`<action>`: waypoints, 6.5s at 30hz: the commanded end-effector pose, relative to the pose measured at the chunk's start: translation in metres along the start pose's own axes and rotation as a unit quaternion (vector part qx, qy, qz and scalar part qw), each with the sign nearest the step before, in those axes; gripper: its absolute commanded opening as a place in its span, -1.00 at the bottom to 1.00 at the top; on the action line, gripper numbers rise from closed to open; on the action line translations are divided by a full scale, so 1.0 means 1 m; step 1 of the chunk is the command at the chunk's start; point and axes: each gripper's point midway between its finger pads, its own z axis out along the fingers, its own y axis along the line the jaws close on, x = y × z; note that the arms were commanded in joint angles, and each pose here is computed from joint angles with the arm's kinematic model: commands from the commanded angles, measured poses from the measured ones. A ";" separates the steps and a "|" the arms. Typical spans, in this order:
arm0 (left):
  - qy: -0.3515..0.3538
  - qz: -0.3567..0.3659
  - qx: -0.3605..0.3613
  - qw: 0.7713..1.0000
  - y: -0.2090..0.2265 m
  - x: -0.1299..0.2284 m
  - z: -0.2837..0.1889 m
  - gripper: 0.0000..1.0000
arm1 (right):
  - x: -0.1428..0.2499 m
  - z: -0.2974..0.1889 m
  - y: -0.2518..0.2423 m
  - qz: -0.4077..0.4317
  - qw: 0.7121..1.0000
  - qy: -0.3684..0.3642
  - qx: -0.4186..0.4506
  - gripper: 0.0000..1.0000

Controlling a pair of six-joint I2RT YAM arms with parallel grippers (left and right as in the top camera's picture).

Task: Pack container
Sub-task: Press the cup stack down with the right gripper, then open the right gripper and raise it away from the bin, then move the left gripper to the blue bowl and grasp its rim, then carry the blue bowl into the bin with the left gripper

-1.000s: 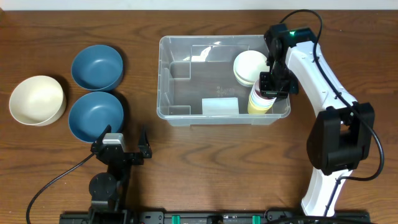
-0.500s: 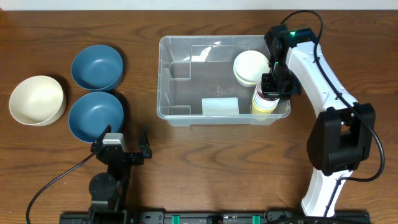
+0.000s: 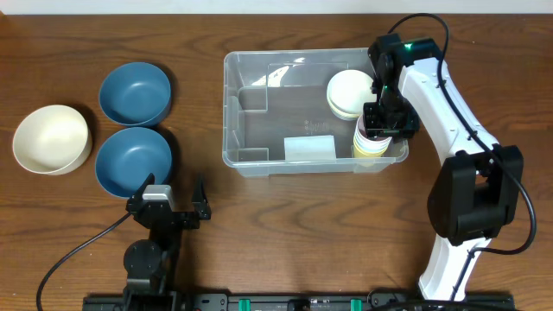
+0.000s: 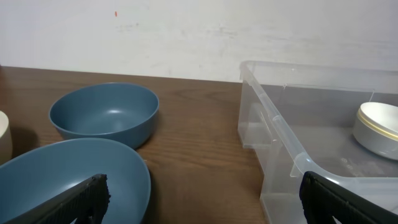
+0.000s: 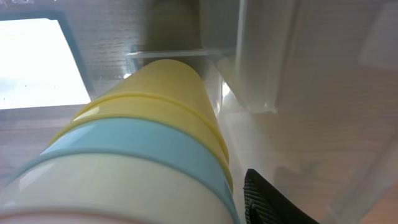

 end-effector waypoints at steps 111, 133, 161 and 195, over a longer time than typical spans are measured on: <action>0.524 -0.027 -0.121 0.843 0.020 -0.051 0.093 0.96 | -0.016 -0.154 -0.203 0.286 0.940 -0.176 -0.058 0.98; 0.667 -0.071 -0.197 0.715 0.062 0.070 0.105 0.45 | -0.016 -0.154 -0.203 0.286 0.940 -0.176 -0.058 0.98; 0.666 -0.071 -0.197 0.716 0.066 0.105 0.113 -0.88 | -0.016 -0.154 -0.203 0.286 0.940 -0.176 -0.058 0.98; 0.315 0.271 0.227 0.881 -0.210 -0.100 0.086 -0.89 | -0.016 -0.154 -0.203 0.286 0.940 -0.176 -0.058 0.98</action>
